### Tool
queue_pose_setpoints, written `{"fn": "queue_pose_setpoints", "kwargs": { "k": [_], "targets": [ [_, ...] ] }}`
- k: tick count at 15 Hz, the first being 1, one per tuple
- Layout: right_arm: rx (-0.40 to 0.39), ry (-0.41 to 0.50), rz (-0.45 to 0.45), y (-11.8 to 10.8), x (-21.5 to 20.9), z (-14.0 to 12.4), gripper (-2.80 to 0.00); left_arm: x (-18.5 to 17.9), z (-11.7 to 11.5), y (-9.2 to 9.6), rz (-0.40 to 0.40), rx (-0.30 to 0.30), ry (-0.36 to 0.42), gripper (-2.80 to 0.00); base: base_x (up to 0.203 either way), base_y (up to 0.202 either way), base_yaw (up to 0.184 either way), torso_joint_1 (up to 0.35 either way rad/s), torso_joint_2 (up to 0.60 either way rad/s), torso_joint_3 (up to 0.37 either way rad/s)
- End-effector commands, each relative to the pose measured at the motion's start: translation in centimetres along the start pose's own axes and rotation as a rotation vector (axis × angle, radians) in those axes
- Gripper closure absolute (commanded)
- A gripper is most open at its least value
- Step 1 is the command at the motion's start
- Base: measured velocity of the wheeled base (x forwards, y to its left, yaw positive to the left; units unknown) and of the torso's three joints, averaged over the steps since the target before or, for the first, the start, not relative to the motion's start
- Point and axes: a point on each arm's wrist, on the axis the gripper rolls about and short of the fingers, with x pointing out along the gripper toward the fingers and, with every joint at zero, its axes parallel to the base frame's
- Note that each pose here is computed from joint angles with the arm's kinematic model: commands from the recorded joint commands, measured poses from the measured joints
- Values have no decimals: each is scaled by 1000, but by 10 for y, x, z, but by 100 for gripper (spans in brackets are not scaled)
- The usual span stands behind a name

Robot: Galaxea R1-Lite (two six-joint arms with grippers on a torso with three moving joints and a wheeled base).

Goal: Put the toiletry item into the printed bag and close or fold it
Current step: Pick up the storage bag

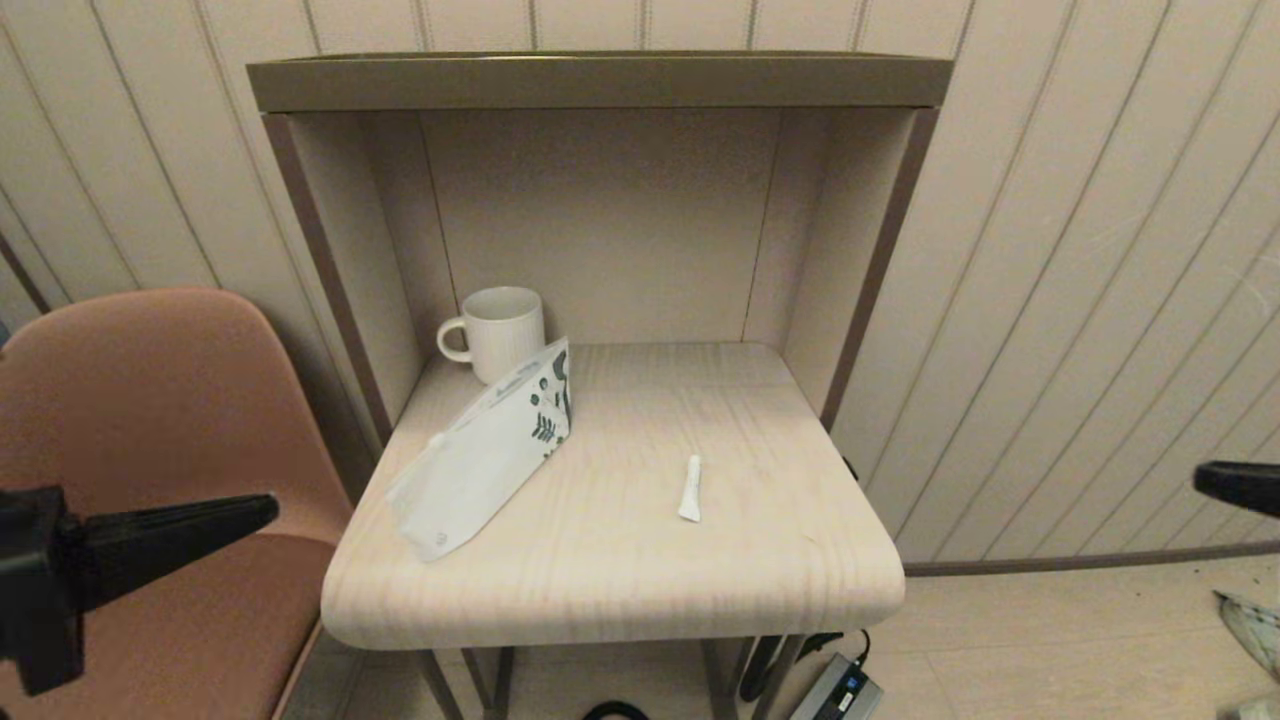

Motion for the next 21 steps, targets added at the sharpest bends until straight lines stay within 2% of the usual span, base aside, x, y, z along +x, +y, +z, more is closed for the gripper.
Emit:
{"fn": "queue_pose_setpoints", "kwargs": {
  "k": [1, 4, 5, 6, 8, 12, 13, 16, 18, 21],
  "targets": [
    [-6, 47, 6, -5, 21, 16, 0, 32, 5, 16, -39, -42, 80, 0, 0, 0, 0, 0, 0, 0],
    [-9, 107, -16, -9, 29, 15, 0, 43, 4, 14, -80, -23, 111, 0, 0, 0, 0, 0, 0, 0],
    [-30, 73, -11, -9, 31, 17, 0, 41, 1, 13, -82, -21, 113, 0, 0, 0, 0, 0, 0, 0],
    [-52, 29, -8, -9, 31, 22, -280, 37, -2, 11, -81, -16, 107, -280, 0, 0, 0, 0, 0, 0],
    [-54, 21, -7, -8, 29, 21, -280, 26, -2, 4, -59, 8, 73, -280, 0, 0, 0, 0, 0, 0],
    [-59, 11, 4, -5, 18, 10, -280, -5, 4, -16, 4, 83, -48, -280, 0, 0, 0, 0, 0, 0],
    [-67, -5, 6, -3, 14, 11, -280, -7, -4, -15, 35, 77, -40, -280, 0, 0, 0, 0, 0, 0],
    [-75, -31, 8, -1, 12, 21, -280, 5, -30, -3, 63, 16, 57, -280, 0, 0, 0, 0, 0, 0],
    [-71, -35, 8, -2, 17, 31, -280, 20, -35, 7, 63, -2, 86, -280, 0, 0, 0, 0, 0, 0],
    [-62, -19, 9, -5, 26, 33, -280, 47, -35, 25, 59, -3, 81, -280, 0, 0, 0, 0, 0, 0]
  ]
}}
